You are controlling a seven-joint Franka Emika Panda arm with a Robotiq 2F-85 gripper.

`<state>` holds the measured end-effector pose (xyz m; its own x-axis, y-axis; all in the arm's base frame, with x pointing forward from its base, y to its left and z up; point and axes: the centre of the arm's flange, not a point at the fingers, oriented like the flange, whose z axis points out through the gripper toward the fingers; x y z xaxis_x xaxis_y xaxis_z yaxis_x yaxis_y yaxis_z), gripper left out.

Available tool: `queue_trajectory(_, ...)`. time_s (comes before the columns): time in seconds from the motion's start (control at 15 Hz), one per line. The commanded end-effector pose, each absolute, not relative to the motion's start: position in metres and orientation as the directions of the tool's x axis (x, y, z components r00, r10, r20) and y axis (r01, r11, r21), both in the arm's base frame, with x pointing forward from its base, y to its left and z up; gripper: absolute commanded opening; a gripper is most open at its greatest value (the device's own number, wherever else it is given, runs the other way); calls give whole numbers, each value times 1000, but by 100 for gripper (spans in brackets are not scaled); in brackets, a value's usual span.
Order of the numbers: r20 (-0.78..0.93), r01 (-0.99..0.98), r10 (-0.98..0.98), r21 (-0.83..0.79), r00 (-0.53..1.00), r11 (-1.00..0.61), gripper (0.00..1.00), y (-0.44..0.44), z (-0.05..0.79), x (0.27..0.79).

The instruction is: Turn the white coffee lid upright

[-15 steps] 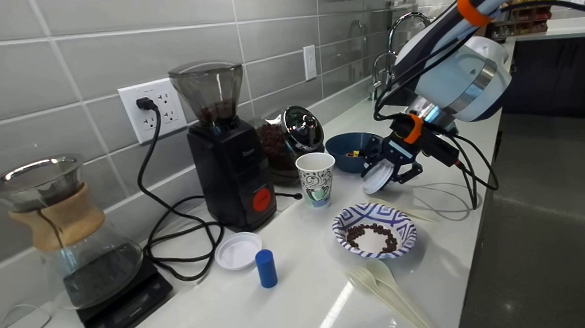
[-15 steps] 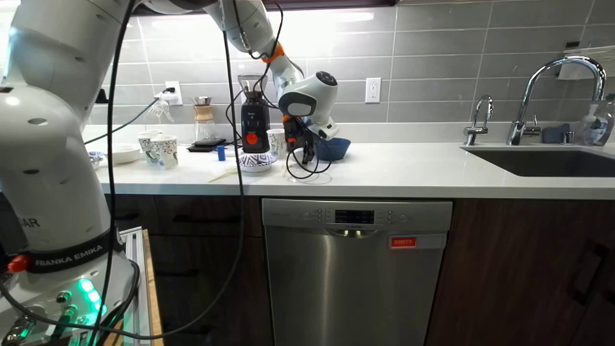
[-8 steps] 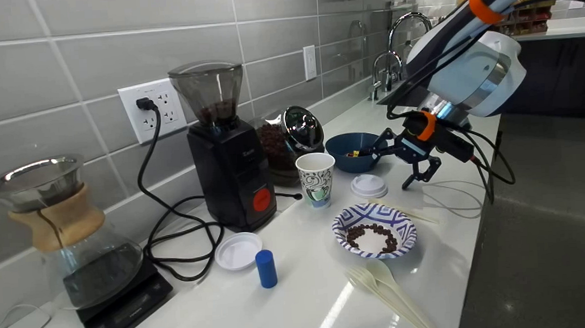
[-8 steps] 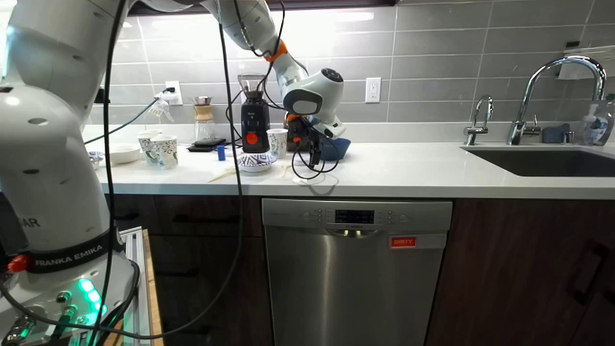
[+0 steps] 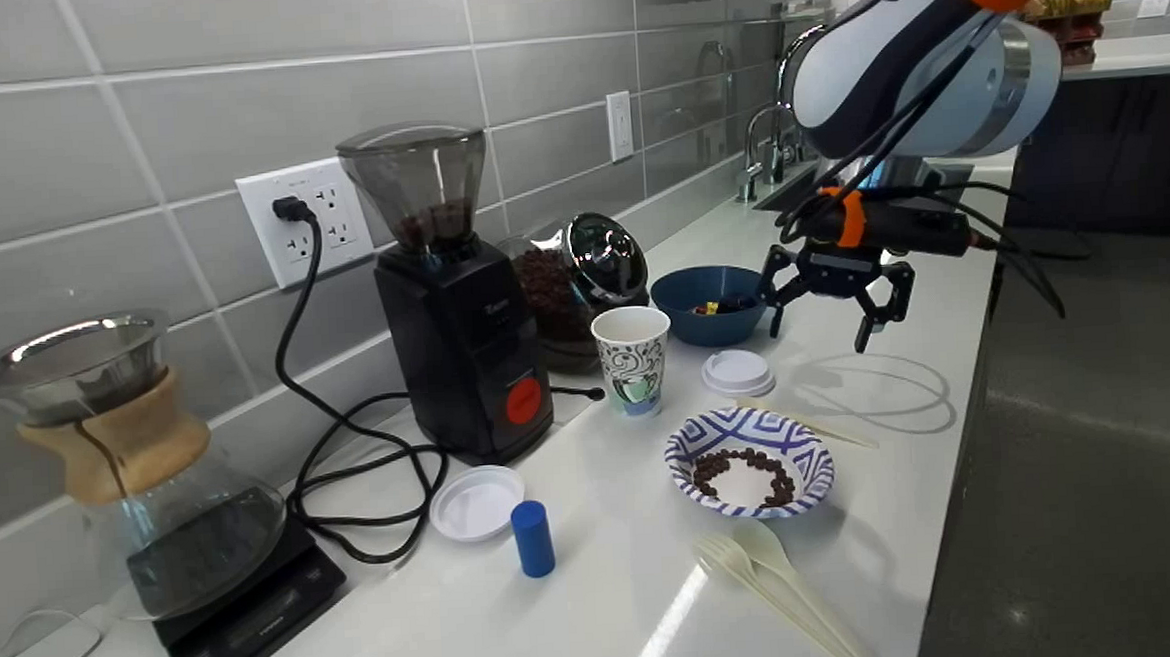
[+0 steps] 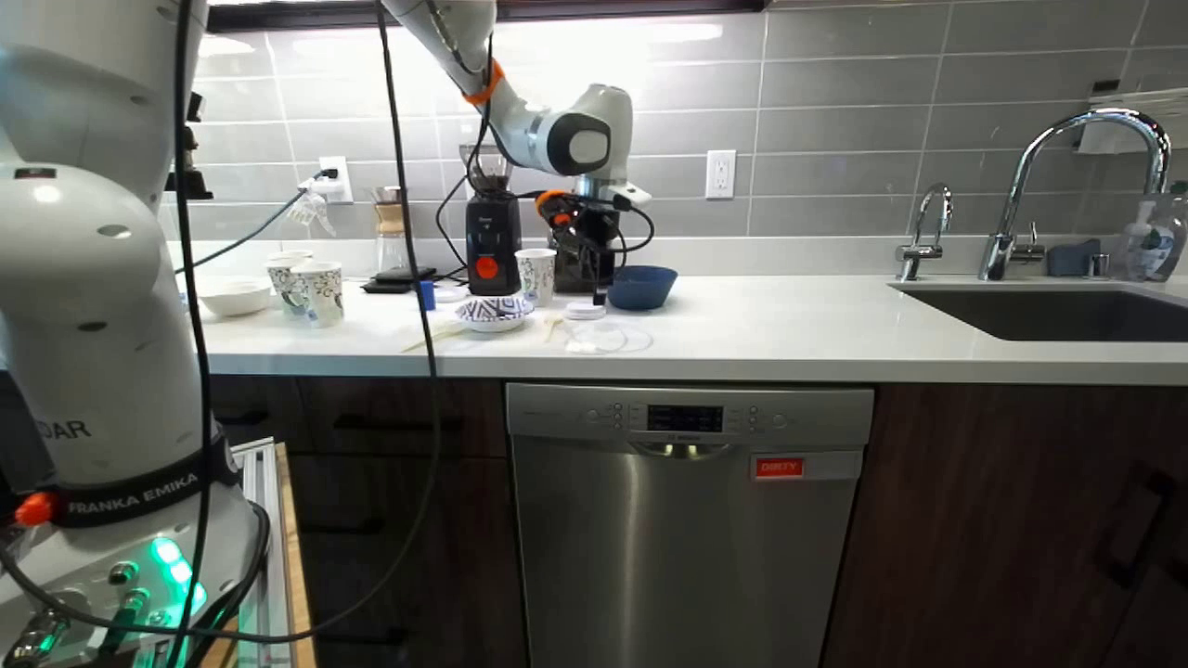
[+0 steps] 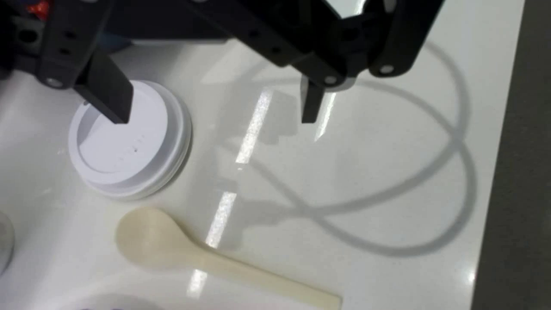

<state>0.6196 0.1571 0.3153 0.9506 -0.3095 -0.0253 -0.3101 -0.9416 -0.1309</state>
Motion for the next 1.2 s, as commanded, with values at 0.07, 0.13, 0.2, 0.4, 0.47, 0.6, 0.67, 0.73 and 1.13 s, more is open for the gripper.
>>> queue_trajectory(0.07, 22, -169, -168, 87, 986, -982, 100, 198, 356, 597)
queue_trajectory(0.13, 38, -129, -125, 128, 991, -983, 100, 202, 367, 583)
queue_trajectory(0.2, 68, -96, -86, 166, 994, -981, 100, 203, 378, 569)
queue_trajectory(0.4, 167, -22, 6, 167, 986, -986, 100, 201, 417, 517)
queue_trajectory(0.47, 210, -16, 18, 157, 977, -987, 100, 200, 428, 504)
queue_trajectory(0.6, 292, 7, 38, 105, 956, -994, 100, 197, 456, 479)
queue_trajectory(0.67, 334, 15, 40, 76, 942, -997, 100, 195, 471, 466)
queue_trajectory(0.73, 367, 26, 41, 46, 929, -999, 100, 191, 485, 454)
queue_trajectory(1.13, 430, 88, 82, 5, 899, -996, 100, 195, 529, 438)
